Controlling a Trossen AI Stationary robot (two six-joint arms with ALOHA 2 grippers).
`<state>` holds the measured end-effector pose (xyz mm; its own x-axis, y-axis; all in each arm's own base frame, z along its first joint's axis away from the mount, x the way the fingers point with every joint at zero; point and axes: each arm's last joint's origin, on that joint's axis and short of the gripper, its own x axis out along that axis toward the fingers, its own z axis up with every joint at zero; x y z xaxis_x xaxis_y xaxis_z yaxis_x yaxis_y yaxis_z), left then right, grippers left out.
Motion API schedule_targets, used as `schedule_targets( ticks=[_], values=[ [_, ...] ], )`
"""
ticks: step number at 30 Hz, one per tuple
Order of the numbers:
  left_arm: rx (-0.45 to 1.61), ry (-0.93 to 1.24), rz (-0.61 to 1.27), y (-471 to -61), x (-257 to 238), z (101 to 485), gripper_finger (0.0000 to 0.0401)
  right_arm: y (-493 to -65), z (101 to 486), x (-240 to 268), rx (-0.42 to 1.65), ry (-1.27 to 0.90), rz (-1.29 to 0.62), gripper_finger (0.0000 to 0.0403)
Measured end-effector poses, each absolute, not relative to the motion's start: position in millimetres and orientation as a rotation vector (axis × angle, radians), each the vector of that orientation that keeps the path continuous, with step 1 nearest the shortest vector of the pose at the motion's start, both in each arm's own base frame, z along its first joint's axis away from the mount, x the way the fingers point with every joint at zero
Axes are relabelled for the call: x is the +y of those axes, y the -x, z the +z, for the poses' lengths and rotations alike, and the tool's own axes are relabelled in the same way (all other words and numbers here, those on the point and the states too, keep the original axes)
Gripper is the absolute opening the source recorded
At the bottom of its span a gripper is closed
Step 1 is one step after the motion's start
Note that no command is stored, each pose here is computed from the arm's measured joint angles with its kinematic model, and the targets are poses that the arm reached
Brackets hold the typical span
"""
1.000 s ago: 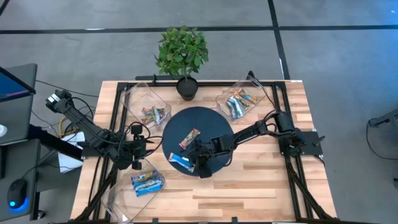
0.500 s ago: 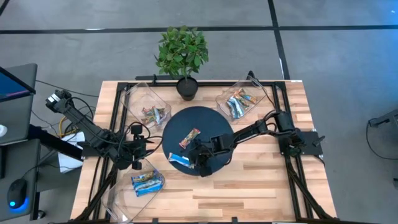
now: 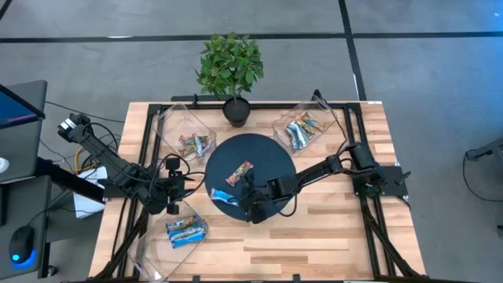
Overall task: Pick and place Granola Bars by type
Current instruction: Put the yellow granola bar into the top right bin
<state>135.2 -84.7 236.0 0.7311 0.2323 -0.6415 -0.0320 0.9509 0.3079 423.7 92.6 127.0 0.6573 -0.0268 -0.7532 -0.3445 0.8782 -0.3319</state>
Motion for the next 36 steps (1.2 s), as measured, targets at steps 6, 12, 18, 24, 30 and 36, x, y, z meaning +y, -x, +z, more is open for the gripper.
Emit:
schedule_targets(
  ticks=[6,12,18,24,30,36],
  values=[
    [0.742,-0.288,0.149,-135.0,-84.5,235.8,0.0137,-413.5,152.0,102.1,0.837,0.542,0.106,0.0000],
    [0.742,-0.282,0.151,-135.0,-84.5,235.7,0.0137,-391.7,177.1,103.8,0.919,0.587,-0.109,0.0000],
    [0.742,-0.280,0.152,-135.1,-84.5,235.7,0.0137,-361.1,206.1,89.0,1.013,0.562,-0.381,0.0000],
    [0.742,-0.280,0.151,-135.0,-84.6,235.7,0.0137,-322.0,233.8,62.4,1.112,0.459,-0.660,0.0000],
    [0.742,-0.280,0.151,-135.1,-84.6,235.8,0.0137,-289.3,245.7,27.6,1.196,0.330,-0.935,0.0000],
    [0.742,-0.280,0.150,-135.0,-84.6,235.8,0.0137,-273.7,237.9,-12.6,1.248,0.230,-1.098,0.0000]
  ],
)
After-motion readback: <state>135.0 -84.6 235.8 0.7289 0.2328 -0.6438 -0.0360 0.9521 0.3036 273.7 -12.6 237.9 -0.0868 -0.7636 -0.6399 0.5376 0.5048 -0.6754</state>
